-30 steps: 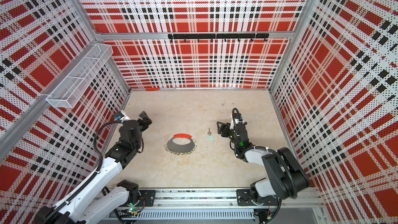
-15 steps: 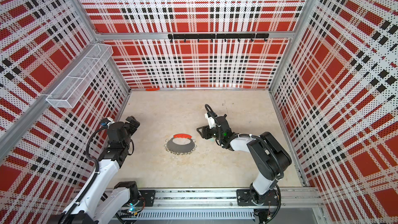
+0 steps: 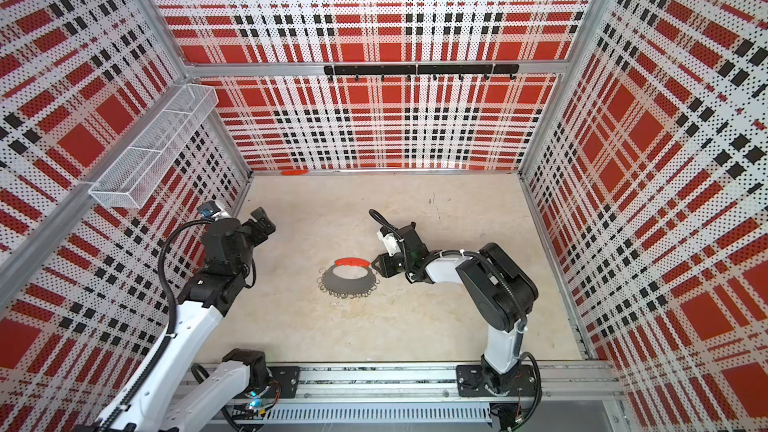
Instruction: Put the keys on the keyring
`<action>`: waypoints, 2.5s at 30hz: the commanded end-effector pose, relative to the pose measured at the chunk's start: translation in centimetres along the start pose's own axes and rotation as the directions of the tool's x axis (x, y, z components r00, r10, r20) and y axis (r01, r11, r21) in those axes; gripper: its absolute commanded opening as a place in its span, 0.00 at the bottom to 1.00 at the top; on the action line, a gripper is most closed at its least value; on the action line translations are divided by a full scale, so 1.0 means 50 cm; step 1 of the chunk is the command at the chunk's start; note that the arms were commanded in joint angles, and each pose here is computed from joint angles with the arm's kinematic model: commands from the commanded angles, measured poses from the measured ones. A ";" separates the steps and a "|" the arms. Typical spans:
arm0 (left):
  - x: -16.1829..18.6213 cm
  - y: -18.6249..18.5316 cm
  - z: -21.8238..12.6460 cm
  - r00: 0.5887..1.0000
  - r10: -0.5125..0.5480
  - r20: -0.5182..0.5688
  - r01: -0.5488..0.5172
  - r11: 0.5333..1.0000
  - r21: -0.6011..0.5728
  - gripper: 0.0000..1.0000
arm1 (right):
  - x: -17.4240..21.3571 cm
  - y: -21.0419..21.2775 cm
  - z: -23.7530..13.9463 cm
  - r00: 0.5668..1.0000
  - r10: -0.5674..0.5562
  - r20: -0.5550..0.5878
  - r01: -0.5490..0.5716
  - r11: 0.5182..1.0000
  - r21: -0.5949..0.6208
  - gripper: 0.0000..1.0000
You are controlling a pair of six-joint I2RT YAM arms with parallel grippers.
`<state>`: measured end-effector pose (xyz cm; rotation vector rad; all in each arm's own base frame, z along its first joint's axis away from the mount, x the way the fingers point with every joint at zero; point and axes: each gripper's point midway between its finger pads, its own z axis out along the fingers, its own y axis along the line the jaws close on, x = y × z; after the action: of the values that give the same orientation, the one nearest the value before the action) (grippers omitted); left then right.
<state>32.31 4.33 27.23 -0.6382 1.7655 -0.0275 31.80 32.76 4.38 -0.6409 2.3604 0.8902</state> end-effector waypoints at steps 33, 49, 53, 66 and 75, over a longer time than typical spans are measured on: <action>0.158 -0.150 -0.048 0.997 0.072 -0.042 -0.069 0.995 0.071 0.98 | -0.047 0.025 -0.071 0.978 -0.180 0.105 0.168 0.979 0.114 0.00; 0.302 -0.446 -0.103 0.951 0.261 -0.163 -0.146 0.849 0.508 0.82 | -0.204 0.079 -0.265 0.899 -0.212 0.384 0.123 0.962 0.244 0.00; 0.293 -0.450 -0.127 0.949 0.265 -0.169 -0.118 0.798 0.591 0.76 | -0.238 0.129 -0.327 0.874 -0.223 0.433 0.175 0.973 0.148 0.00; 0.201 -0.449 -0.190 0.975 0.188 -0.118 -0.016 0.588 0.809 0.66 | -0.266 0.212 -0.409 0.858 -0.171 0.484 0.307 0.927 -0.217 0.00; 0.209 -0.479 -0.205 0.964 0.221 -0.149 0.023 0.487 0.873 0.60 | -0.288 0.246 -0.415 0.852 -0.169 0.496 0.348 0.890 -0.294 0.00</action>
<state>31.90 -22.08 27.24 0.1647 1.7864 -0.8324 29.54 29.17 29.71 -0.7274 1.7468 1.1653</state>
